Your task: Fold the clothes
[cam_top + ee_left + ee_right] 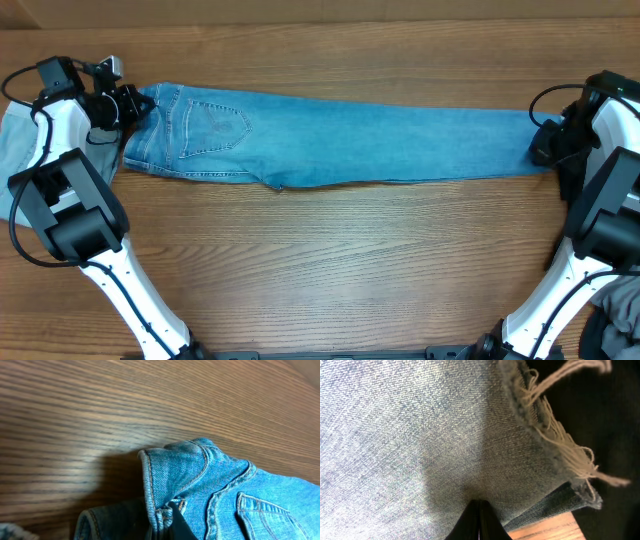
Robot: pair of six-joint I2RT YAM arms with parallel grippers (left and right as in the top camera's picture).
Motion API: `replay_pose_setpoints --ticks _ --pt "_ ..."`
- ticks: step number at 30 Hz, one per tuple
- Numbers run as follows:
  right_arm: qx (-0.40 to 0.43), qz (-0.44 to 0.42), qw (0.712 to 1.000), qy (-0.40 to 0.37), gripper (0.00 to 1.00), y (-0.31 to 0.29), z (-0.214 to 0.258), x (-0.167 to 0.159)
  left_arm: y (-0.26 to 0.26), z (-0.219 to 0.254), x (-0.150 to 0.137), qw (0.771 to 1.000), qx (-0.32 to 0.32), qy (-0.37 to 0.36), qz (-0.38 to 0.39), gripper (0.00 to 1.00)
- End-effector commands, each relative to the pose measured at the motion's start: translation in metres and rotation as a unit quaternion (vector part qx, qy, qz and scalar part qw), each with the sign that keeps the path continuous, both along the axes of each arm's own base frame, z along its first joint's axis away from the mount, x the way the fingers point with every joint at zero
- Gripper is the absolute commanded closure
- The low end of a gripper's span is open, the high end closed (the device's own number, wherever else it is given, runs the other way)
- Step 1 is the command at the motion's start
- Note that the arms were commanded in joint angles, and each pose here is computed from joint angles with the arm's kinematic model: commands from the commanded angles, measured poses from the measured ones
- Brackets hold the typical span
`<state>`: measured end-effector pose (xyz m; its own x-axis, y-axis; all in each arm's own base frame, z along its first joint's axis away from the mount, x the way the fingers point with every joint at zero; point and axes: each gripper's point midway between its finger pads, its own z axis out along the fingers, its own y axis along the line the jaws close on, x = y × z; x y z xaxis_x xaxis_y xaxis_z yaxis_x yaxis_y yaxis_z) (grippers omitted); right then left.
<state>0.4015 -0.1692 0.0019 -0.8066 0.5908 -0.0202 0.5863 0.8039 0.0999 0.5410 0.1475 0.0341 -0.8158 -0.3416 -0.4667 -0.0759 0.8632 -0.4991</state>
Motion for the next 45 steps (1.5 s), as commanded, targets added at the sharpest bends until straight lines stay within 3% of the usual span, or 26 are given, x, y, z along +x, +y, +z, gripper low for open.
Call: replay_pose_setpoints --ticks 1,3,5,7,9,10,12,13,17,21,25,26,31,34,39,45 --pt "0.016 0.013 0.999 0.028 0.96 0.014 -0.035 -0.006 0.053 0.009 -0.003 0.996 0.061 0.006 0.063 0.94" --pt "0.016 0.013 0.999 0.028 0.96 0.015 -0.035 -0.006 0.053 0.009 -0.003 0.996 0.062 0.006 0.064 0.91" --pt "0.016 0.013 0.999 0.028 0.96 0.015 -0.035 -0.006 0.054 0.011 -0.001 0.996 0.064 0.001 0.064 0.72" --pt "0.017 0.013 1.0 0.022 0.96 0.014 -0.033 -0.003 0.057 0.025 0.004 0.996 0.068 -0.007 0.064 0.47" --pt "0.043 0.014 0.999 -0.01 0.96 0.02 -0.017 0.015 0.059 0.074 0.013 0.995 0.072 -0.021 0.063 0.42" --pt "0.055 0.015 0.998 -0.024 0.94 0.023 -0.006 0.024 0.054 0.097 0.016 0.995 0.072 -0.031 0.057 0.43" --pt "0.052 0.021 0.998 -0.041 0.89 0.018 0.029 0.038 0.029 0.14 0.02 0.996 0.075 -0.042 0.037 0.62" --pt "0.046 0.029 0.997 -0.052 0.83 0.015 0.041 0.045 0.013 0.141 0.023 0.996 0.074 -0.039 0.024 0.63" --pt "0.023 0.041 0.997 -0.065 0.7 0.007 0.052 0.052 -0.043 0.093 0.025 0.995 0.091 0.029 -0.017 0.62" --pt "-0.035 0.035 0.998 -0.033 0.69 -0.015 0.046 0.041 -0.076 0.014 0.021 0.978 0.17 0.118 -0.038 0.62" --pt "-0.055 0.03 0.998 -0.021 0.69 -0.024 0.04 0.036 -0.07 -0.038 0.012 0.967 0.187 0.168 -0.038 0.62" --pt "-0.067 0.04 0.997 -0.02 0.75 -0.029 0.04 0.036 -0.066 -0.054 0.008 0.965 0.182 0.183 -0.037 0.65" --pt "-0.066 -0.028 0.997 -0.011 0.68 -0.053 0.053 0.018 -0.055 -0.057 0.004 0.966 0.174 0.193 -0.02 0.64" --pt "-0.005 -0.06 0.997 -0.041 0.64 -0.055 0.052 0.017 -0.053 -0.057 0.003 0.965 0.175 0.194 -0.018 0.64" --pt "0.066 -0.051 0.992 -0.099 0.64 -0.036 0.04 0.036 -0.053 -0.058 0.002 0.965 0.174 0.196 -0.019 0.63" --pt "0.059 -0.038 0.992 -0.104 0.62 -0.034 0.046 0.038 -0.054 -0.058 -0.001 0.964 0.173 0.202 -0.02 0.62"
